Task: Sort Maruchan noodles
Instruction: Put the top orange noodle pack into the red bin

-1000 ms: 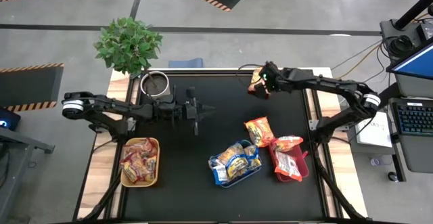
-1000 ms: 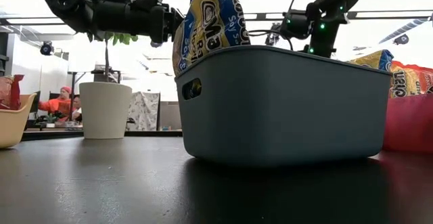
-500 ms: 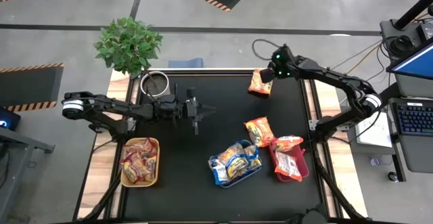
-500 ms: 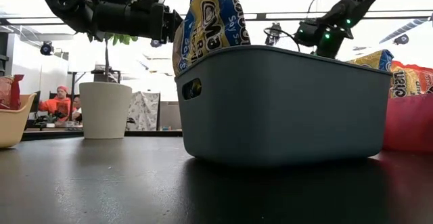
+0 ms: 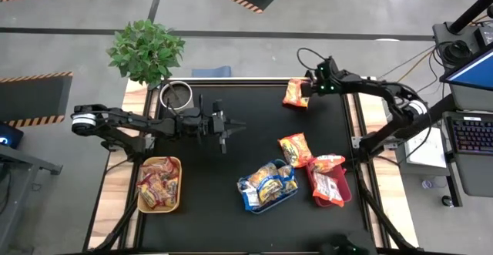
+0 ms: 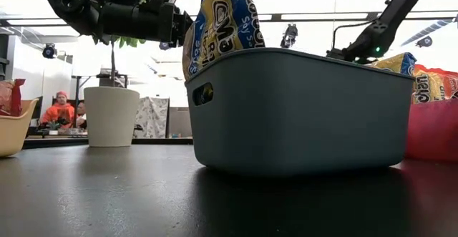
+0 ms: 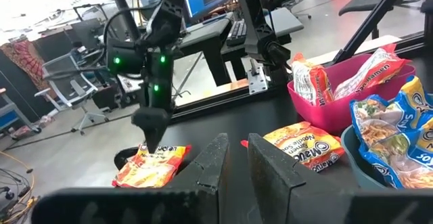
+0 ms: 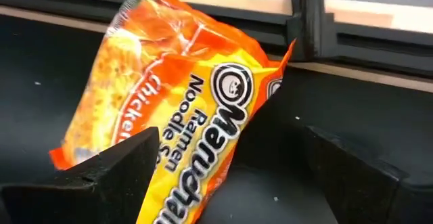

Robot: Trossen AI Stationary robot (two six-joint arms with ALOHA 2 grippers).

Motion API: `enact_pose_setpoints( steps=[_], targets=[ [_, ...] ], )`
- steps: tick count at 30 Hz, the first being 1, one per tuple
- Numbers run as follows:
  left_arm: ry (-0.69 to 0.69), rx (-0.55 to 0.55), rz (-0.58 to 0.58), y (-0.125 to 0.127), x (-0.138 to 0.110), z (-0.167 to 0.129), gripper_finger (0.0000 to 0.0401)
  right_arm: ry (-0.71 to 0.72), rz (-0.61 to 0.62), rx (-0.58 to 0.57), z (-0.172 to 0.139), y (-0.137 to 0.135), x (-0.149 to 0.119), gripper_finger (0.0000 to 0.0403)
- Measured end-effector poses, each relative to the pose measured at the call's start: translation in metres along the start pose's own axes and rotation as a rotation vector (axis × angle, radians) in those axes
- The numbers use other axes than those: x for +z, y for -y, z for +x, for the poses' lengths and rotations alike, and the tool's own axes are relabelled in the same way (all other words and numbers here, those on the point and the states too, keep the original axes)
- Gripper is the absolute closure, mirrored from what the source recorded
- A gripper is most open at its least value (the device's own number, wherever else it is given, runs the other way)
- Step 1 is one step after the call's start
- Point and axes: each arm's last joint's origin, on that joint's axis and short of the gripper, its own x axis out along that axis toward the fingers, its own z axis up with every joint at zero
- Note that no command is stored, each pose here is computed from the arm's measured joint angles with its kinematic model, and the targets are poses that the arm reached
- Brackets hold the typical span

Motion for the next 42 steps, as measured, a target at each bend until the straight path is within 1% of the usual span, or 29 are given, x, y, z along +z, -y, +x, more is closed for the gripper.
enact_pose_setpoints(
  steps=[2, 8, 11, 13, 18, 29, 37, 42],
  targets=[
    [0.000, 0.000, 0.000, 0.000, 0.000, 0.000, 0.0361, -0.006, 0.000, 0.019, 0.009, 0.000, 0.000, 0.0050],
    [-0.001, -0.001, 0.000, 0.000, 0.000, 0.000, 0.0361, -0.025, 0.015, 0.205, 0.034, -0.004, 0.001, 0.0051],
    [-0.001, 0.000, 0.000, 0.000, 0.000, 0.000, 0.0361, -0.028, 0.012, 0.277, 0.044, -0.006, 0.001, 0.0051],
    [-0.003, -0.001, 0.000, 0.000, 0.000, 0.000, 0.0361, -0.024, -0.002, 0.300, 0.049, -0.009, 0.001, 0.0051],
    [-0.011, -0.004, 0.000, 0.001, -0.003, 0.002, 0.0361, -0.018, -0.018, 0.316, 0.054, -0.013, -0.001, 0.0057],
    [-0.008, -0.003, 0.000, 0.003, -0.010, 0.007, 0.0361, -0.006, -0.024, 0.337, 0.054, -0.016, 0.000, 0.0120],
    [-0.002, 0.000, 0.000, 0.003, -0.009, 0.007, 0.0361, -0.013, -0.028, 0.420, 0.053, -0.020, 0.000, 0.0203],
    [-0.001, 0.000, 0.000, 0.003, -0.009, 0.007, 0.0361, -0.004, -0.036, 0.432, 0.053, -0.021, 0.001, 0.0229]
  ],
)
